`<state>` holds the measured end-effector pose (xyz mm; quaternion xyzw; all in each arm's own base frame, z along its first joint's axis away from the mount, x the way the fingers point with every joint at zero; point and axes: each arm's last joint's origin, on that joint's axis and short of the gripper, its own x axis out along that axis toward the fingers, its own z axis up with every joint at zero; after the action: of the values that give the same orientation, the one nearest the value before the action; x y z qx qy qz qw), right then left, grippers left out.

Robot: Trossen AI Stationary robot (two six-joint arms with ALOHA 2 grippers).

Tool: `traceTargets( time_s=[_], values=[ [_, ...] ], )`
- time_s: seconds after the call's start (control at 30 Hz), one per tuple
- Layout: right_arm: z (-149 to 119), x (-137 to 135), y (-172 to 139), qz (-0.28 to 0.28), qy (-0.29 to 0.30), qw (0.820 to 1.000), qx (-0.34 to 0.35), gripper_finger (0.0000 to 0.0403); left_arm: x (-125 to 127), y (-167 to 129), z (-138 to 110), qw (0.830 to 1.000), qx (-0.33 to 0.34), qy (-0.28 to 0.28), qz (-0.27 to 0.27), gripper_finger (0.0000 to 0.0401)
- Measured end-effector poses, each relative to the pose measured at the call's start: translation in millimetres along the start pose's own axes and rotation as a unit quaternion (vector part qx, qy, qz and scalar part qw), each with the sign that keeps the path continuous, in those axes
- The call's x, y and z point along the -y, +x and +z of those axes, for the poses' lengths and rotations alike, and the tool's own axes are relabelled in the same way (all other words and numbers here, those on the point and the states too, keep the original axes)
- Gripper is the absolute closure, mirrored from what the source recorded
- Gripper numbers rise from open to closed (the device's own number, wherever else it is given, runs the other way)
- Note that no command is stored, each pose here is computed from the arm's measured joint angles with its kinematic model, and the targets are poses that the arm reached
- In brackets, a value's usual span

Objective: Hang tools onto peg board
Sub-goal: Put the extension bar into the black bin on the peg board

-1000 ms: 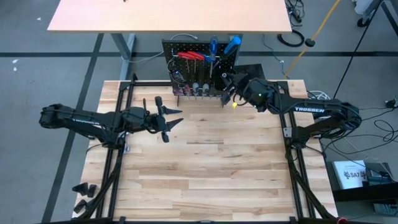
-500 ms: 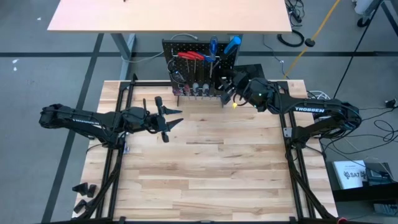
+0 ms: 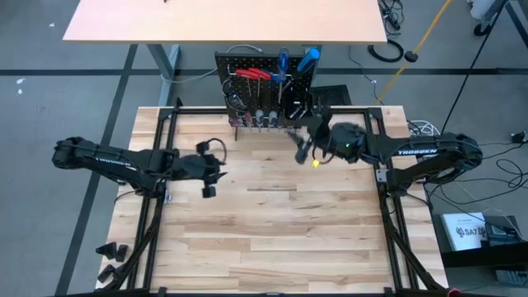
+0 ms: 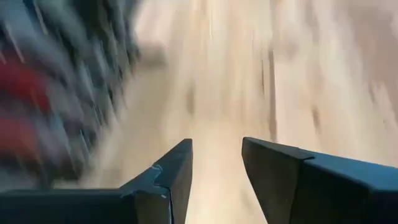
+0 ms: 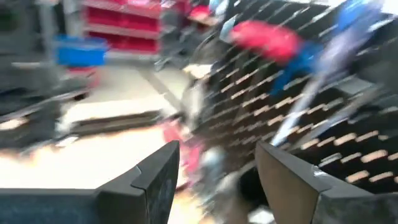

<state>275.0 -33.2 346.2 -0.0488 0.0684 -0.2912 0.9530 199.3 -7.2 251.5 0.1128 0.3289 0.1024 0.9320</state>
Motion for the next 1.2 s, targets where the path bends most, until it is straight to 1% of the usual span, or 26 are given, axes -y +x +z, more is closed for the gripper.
traceTargets(
  time_s=[0.07,0.17,0.2,0.27,0.3,0.4,0.43,0.5,0.57,0.7,0.77,0.87,0.97,1.13,1.2],
  values=[
    [-6.2,-10.0,-4.1,0.056,0.01,0.998,-0.029,0.0198,1.6,-1.1,-14.2,0.995,-0.071,-0.068,-0.001,0.0254],
    [-15.3,-24.6,-8.6,0.152,0.022,0.986,-0.071,0.0198,1.4,-4.1,-28.6,0.977,-0.142,-0.16,0.019,0.0254],
    [-18.4,-29.2,-10.1,0.18,0.024,0.98,-0.085,0.0198,0.1,-4.9,-32.0,0.969,-0.157,-0.19,0.036,0.0254],
    [-22.8,-38.7,-12.1,0.222,0.031,0.969,-0.103,0.0198,-5.4,-5.9,-37.8,0.95,-0.174,-0.245,0.087,0.0254],
    [-25.0,-43.2,-13.1,0.236,0.033,0.965,-0.111,0.0198,-9.4,-6.4,-40.8,0.941,-0.181,-0.26,0.117,0.0254],
    [-32.8,-57.3,-14.8,0.26,0.025,0.956,-0.132,0.0198,-22.0,-8.4,-50.3,0.918,-0.21,-0.278,0.189,0.0254],
    [-35.3,-61.6,-15.4,0.266,0.019,0.954,-0.138,0.0197,-26.3,-8.5,-52.4,0.911,-0.217,-0.288,0.203,0.0254],
    [-38.9,-68.7,-17.0,0.276,0.008,0.95,-0.145,0.0197,-33.6,-7.2,-54.2,0.901,-0.22,-0.305,0.216,0.0254],
    [-42.1,-75.2,-18.5,0.286,-0.009,0.947,-0.147,0.0197,-38.0,-3.7,-53.7,0.902,-0.223,-0.309,0.202,0.0254],
    [-42.6,-81.3,-22.5,0.302,-0.041,0.943,-0.137,0.0197,-44.1,7.8,-50.4,0.92,-0.225,-0.285,0.145,0.0254],
    [-41.6,-81.8,-24.3,0.305,-0.044,0.942,-0.135,0.0197,-47.6,13.5,-51.4,0.924,-0.235,-0.278,0.121,0.0254],
    [-39.0,-82.2,-24.6,0.307,-0.045,0.943,-0.122,0.0197,-54.2,21.7,-57.1,0.919,-0.265,-0.272,0.104,0.0254],
    [-36.5,-82.6,-24.1,0.308,-0.049,0.944,-0.106,0.0197,-61.2,30.4,-63.2,0.915,-0.292,-0.258,0.102,0.0254],
    [-35.9,-82.7,-24.2,0.311,-0.046,0.944,-0.105,0.0197,-72.1,41.9,-70.3,0.914,-0.315,-0.234,0.102,0.0253],
    [-35.9,-82.7,-24.2,0.311,-0.041,0.944,-0.106,0.0197,-74.9,43.5,-72.4,0.915,-0.32,-0.229,0.093,0.0253]
  ],
)
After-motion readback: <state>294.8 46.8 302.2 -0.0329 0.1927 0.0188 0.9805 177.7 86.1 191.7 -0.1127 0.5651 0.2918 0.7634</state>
